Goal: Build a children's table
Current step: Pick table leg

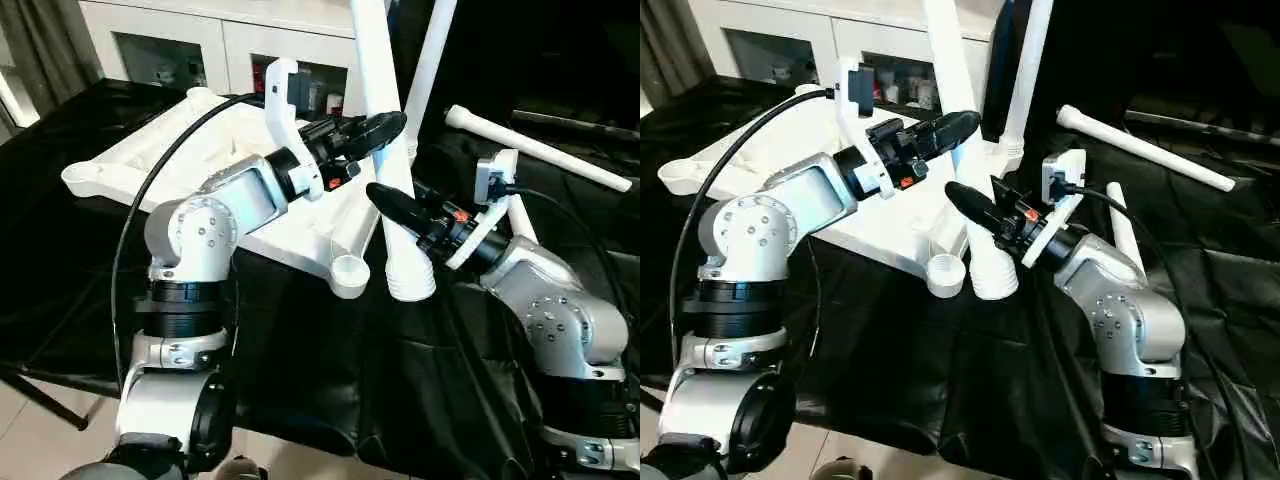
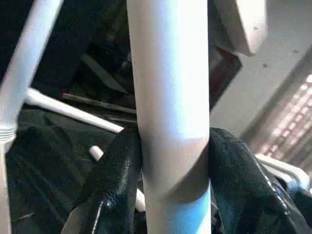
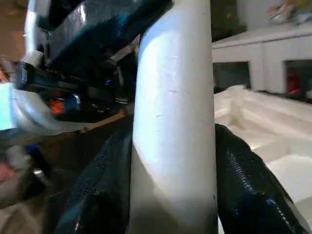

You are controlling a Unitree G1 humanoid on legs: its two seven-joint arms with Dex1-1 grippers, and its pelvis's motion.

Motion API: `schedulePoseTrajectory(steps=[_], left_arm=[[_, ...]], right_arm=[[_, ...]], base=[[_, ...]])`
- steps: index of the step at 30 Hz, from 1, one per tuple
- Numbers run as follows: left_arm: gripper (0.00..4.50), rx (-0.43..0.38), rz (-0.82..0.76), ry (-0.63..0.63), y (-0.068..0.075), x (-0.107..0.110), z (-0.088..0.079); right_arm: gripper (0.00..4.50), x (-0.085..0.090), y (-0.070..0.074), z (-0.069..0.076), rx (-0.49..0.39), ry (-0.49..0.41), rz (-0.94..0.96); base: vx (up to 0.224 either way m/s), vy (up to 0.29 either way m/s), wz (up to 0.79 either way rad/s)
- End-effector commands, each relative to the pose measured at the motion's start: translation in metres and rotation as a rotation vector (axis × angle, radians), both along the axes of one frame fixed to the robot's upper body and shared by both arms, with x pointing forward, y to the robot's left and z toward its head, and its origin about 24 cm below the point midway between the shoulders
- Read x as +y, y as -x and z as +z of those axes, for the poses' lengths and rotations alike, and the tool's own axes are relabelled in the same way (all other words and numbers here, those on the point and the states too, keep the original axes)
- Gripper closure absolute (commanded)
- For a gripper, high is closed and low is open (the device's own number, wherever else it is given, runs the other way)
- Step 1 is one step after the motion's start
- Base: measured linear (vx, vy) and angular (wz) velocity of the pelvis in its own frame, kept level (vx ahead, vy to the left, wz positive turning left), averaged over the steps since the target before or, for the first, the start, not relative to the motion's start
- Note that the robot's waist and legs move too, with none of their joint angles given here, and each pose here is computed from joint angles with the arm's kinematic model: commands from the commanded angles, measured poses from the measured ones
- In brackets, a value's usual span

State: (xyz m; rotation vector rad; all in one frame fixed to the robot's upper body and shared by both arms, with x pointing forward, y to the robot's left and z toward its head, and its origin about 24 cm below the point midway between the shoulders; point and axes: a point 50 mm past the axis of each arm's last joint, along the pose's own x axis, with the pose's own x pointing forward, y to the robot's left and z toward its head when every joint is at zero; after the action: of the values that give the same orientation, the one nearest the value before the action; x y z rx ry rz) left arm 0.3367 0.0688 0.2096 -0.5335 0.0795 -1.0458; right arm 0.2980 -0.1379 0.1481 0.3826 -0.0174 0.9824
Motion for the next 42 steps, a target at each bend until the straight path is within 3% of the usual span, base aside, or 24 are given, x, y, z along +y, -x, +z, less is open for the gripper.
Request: schedulePoseTrajectory(steps=[1, 7, 10, 12, 13, 14, 21, 22, 27, 28, 33, 42], left_arm=[[2.65, -0.005, -0.019, 0.012, -0.003, 0.003, 0.0], [2.66, -0.013, -0.04, 0.004, -0.005, 0.007, 0.002], [2.66, -0.059, -0.085, 0.015, -0.001, 0.008, 0.006], [2.66, -0.035, -0.151, 0.023, 0.003, 0.006, 0.006], [2.1, -0.031, -0.155, 0.024, 0.003, 0.006, 0.006], [1.96, -0.025, -0.157, 0.028, 0.002, 0.004, 0.006], [1.62, -0.074, -0.148, -0.005, 0.001, 0.002, 0.005], [1.92, -0.082, -0.154, -0.001, 0.001, 0.002, 0.005], [2.01, -0.076, -0.156, 0.012, 0.0, 0.004, 0.007], [2.35, -0.074, -0.15, 0.013, 0.0, 0.004, 0.006], [2.67, -0.072, -0.148, 0.029, 0.0, 0.005, 0.005], [2.75, -0.056, -0.06, 0.036, -0.006, 0.011, 0.005]], right_arm=[[2.67, 0.015, 0.014, 0.013, -0.063, -0.048, 0.202], [2.67, 0.015, 0.019, 0.009, -0.048, -0.02, 0.257], [2.67, 0.014, 0.02, 0.007, -0.038, -0.012, 0.267], [2.67, 0.014, 0.02, 0.007, -0.035, -0.009, 0.271], [2.67, 0.014, 0.021, 0.006, -0.035, -0.009, 0.271], [2.67, 0.013, 0.021, 0.006, -0.034, -0.007, 0.271], [2.68, 0.013, 0.023, 0.006, -0.029, -0.01, 0.288], [2.68, 0.013, 0.024, 0.006, -0.027, -0.01, 0.295], [2.68, 0.011, 0.023, 0.006, -0.028, -0.012, 0.284], [2.68, 0.01, 0.023, 0.006, -0.03, -0.014, 0.28], [2.68, 0.01, 0.021, 0.007, -0.036, -0.017, 0.275], [2.68, 0.011, 0.017, 0.005, -0.054, 0.006, 0.239]], base=[[0.0, 0.0, 0.0], [0.0, 0.0, 0.0], [0.0, 0.0, 0.0], [0.0, 0.0, 0.0], [0.0, 0.0, 0.0], [0.0, 0.0, 0.0], [0.0, 0.0, 0.0], [0.0, 0.0, 0.0], [0.0, 0.0, 0.0], [0.0, 0.0, 0.0], [0.0, 0.0, 0.0], [0.0, 0.0, 0.0]])
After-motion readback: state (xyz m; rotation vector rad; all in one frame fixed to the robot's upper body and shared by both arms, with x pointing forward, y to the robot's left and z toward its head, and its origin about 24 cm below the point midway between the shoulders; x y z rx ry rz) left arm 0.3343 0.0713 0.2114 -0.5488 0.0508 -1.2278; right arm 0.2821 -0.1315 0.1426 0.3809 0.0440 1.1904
